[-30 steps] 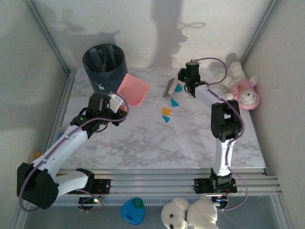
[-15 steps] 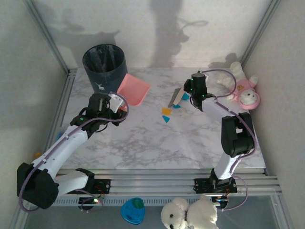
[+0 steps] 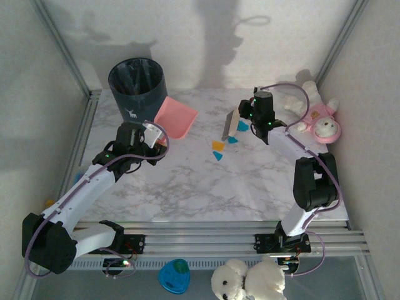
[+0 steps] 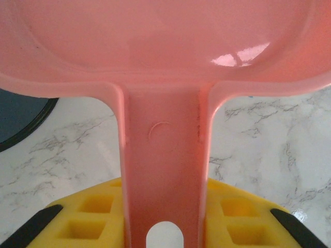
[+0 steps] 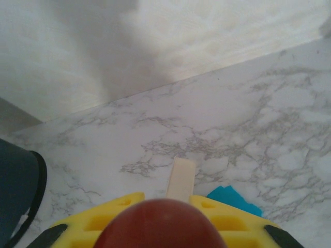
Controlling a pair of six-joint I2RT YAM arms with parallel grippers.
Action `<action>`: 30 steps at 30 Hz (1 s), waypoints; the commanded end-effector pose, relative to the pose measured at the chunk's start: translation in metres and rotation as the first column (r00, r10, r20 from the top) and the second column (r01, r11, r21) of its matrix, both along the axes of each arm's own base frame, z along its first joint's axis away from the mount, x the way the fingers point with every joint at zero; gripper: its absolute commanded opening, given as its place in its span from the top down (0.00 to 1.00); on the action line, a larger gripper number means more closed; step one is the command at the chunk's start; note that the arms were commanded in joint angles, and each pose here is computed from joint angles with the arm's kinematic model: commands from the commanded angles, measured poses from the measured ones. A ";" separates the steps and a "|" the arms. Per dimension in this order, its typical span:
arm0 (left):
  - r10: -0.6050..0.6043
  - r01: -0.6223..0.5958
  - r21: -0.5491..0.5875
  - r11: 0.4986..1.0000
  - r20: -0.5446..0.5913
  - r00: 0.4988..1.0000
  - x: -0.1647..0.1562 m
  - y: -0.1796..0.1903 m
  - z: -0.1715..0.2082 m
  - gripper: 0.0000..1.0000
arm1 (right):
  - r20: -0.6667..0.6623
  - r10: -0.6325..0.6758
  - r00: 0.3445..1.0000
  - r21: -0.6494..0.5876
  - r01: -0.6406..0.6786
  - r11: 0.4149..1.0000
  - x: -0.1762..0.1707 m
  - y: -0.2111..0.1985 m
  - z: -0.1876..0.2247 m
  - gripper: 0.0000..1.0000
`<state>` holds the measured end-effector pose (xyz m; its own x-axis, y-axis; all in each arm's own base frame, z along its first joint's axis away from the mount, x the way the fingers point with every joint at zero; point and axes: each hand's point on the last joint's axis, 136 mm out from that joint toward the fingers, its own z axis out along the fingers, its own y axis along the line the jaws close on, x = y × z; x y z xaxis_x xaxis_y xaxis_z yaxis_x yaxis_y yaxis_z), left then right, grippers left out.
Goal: Sweep away the paper scraps from the table
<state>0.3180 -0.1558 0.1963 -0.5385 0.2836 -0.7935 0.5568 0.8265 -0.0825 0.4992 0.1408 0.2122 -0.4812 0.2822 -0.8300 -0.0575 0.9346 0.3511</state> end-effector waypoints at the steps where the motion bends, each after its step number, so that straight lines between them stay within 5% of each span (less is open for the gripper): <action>1: -0.003 0.003 -0.015 1.000 0.012 1.000 0.000 -0.003 0.005 0.88 | 0.131 0.079 0.988 -0.104 -0.065 0.992 -0.002 -0.001 0.057 1.00; 16: -0.006 0.006 -0.015 1.000 0.002 1.000 -0.001 -0.004 0.003 0.87 | 0.073 0.192 0.979 -0.596 -0.112 0.795 0.021 -0.038 0.059 1.00; 30: -0.003 0.003 -0.006 1.000 -0.012 1.000 -0.001 -0.003 -0.002 0.88 | -0.033 0.329 0.944 -0.728 -0.248 0.639 0.053 -0.021 0.001 1.00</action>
